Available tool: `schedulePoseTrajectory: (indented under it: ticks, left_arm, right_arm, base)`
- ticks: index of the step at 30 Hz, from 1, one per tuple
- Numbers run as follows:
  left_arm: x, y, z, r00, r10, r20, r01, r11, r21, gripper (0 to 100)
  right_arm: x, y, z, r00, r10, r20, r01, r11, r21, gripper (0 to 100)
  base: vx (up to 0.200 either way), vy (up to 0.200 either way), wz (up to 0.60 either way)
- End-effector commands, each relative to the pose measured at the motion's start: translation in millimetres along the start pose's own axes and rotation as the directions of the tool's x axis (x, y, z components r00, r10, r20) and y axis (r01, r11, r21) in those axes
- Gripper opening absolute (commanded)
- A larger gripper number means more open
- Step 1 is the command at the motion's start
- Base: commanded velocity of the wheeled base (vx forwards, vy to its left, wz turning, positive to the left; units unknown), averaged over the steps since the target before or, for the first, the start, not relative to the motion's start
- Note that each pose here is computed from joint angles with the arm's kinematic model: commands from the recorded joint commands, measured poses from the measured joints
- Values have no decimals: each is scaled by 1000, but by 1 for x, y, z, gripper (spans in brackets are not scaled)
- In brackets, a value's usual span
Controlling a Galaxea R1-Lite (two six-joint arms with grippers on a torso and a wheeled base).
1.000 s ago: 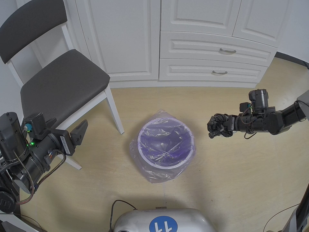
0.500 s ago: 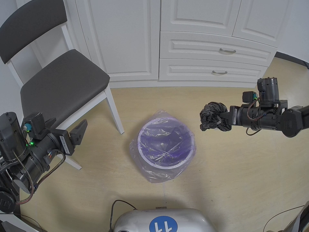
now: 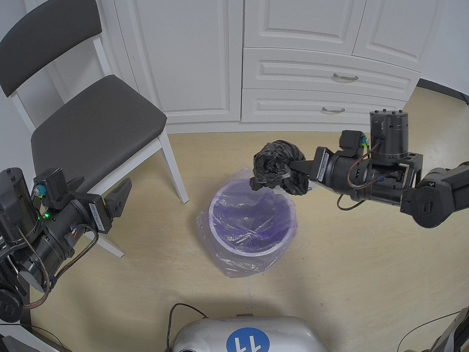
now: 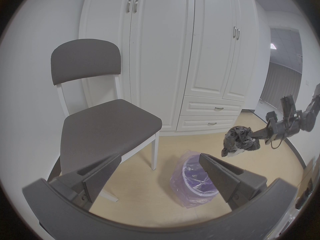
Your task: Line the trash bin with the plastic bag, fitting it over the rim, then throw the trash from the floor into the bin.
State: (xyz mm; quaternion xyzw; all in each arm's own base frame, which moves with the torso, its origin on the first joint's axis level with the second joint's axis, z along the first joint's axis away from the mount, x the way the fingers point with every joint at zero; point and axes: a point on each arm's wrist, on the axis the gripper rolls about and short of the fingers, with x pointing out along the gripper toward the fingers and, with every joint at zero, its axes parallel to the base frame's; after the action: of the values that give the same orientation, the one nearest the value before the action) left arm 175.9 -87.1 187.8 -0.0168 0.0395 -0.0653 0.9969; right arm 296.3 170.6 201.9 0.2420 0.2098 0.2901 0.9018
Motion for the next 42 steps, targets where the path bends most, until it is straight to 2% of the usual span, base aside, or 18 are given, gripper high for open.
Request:
schedulePoseTrajectory:
  ticks: [1, 6, 11, 20, 24, 27, 32, 42]
  left_arm:
    - [-1, 2, 3, 1000, 5, 14, -5, 1000, -5, 100]
    - [0, 2, 4, 1000, 7, 14, -7, 1000, -7, 100]
    - [0, 2, 5, 1000, 8, 20, -8, 1000, -9, 100]
    - [1, 4, 5, 1000, 17, 19, -17, 1000, -9, 100]
    - [2, 4, 3, 1000, 18, 10, -18, 1000, -6, 100]
    - [3, 3, 2, 1000, 18, 4, -18, 1000, -2, 100]
    - [7, 2, -3, 1000, 20, -17, -19, 1000, 6, 100]
    - [16, 0, -11, 998, 24, -56, -23, 999, 22, 100]
  right_arm:
    - [34, 3, -34, 997, 34, -74, -29, 997, 65, 0]
    - [56, 2, -58, 993, 64, -96, -52, 991, 122, 0]
    - [85, -19, -86, 992, 65, -109, -45, 983, 175, 0]
    - [125, -67, -125, 994, 30, -109, -8, 980, 201, 0]
    - [140, -89, -128, 997, 35, -62, -21, 976, 219, 0]
    - [148, -97, -126, 996, 70, -63, -52, 968, 244, 0]
    - [157, -114, -124, 997, 58, -50, -43, 967, 253, 0]
    - [171, -126, -121, 998, 62, -18, -56, 966, 252, 0]
  base:
    - [0, 0, 0]
    - [0, 0, 0]
    - [0, 0, 0]
    - [0, 0, 0]
    - [0, 0, 0]
    - [0, 0, 0]
    - [0, 0, 0]
    - [0, 0, 0]
